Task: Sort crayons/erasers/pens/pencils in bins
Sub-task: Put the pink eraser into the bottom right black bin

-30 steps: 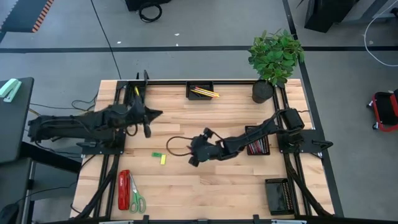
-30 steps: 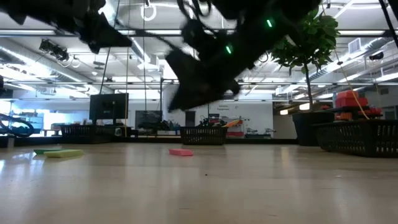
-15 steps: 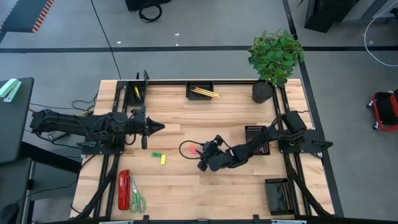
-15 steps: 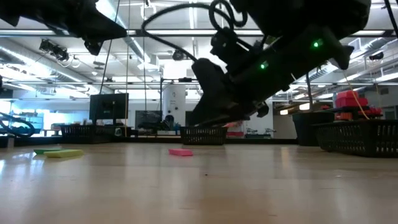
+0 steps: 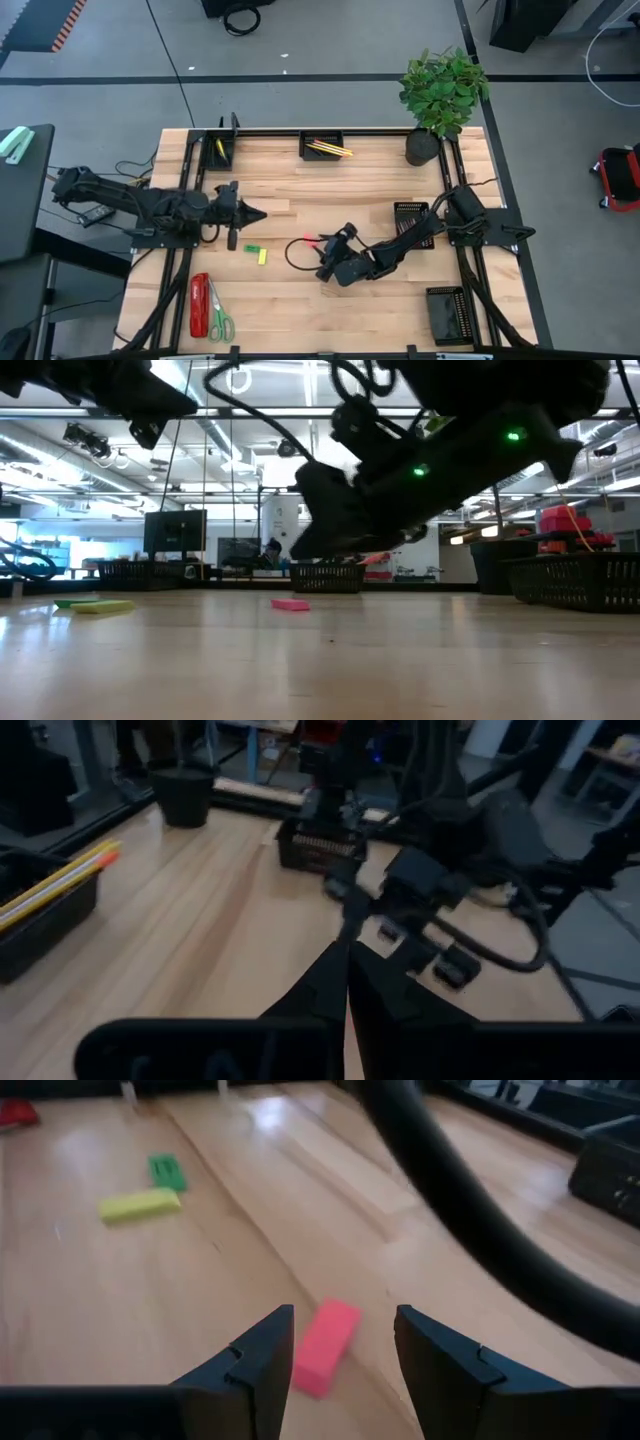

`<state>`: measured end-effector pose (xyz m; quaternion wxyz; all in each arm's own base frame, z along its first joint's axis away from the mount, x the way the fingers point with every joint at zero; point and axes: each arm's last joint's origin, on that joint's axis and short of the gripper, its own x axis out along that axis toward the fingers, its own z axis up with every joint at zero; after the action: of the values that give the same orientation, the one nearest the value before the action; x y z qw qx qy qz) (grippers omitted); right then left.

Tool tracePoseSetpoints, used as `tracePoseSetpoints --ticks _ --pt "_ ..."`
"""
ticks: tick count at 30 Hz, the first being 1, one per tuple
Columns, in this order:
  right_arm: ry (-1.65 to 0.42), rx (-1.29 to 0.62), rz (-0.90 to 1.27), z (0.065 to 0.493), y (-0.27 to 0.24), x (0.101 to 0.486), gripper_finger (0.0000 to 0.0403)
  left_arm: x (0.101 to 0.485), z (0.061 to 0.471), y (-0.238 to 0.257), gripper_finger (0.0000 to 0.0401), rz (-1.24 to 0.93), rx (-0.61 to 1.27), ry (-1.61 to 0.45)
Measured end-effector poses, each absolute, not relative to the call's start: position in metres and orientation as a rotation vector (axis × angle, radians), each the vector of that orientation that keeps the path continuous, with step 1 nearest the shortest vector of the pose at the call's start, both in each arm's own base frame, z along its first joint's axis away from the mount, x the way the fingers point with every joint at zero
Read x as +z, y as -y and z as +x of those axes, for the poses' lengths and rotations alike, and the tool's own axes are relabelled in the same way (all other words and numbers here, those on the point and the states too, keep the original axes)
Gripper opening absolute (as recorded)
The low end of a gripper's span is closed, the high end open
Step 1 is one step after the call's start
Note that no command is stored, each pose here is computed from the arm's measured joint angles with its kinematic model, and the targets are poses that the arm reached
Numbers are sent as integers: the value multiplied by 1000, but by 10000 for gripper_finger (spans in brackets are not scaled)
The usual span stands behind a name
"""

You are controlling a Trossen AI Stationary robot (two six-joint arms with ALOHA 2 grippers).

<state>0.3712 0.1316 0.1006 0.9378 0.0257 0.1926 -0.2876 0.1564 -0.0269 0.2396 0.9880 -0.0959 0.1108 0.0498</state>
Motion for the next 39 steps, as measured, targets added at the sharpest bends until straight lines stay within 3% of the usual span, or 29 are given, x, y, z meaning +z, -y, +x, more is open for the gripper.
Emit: tracePoseSetpoints --ticks 29,35,39 --pt "-518 -591 -14 371 -133 95 180 238 169 53 21 -172 47 -173" --pt "-547 -539 1 372 -134 94 180 238 169 53 28 -170 47 -175" --pt "-632 -383 -28 373 -136 92 180 237 169 53 23 -167 47 -182"
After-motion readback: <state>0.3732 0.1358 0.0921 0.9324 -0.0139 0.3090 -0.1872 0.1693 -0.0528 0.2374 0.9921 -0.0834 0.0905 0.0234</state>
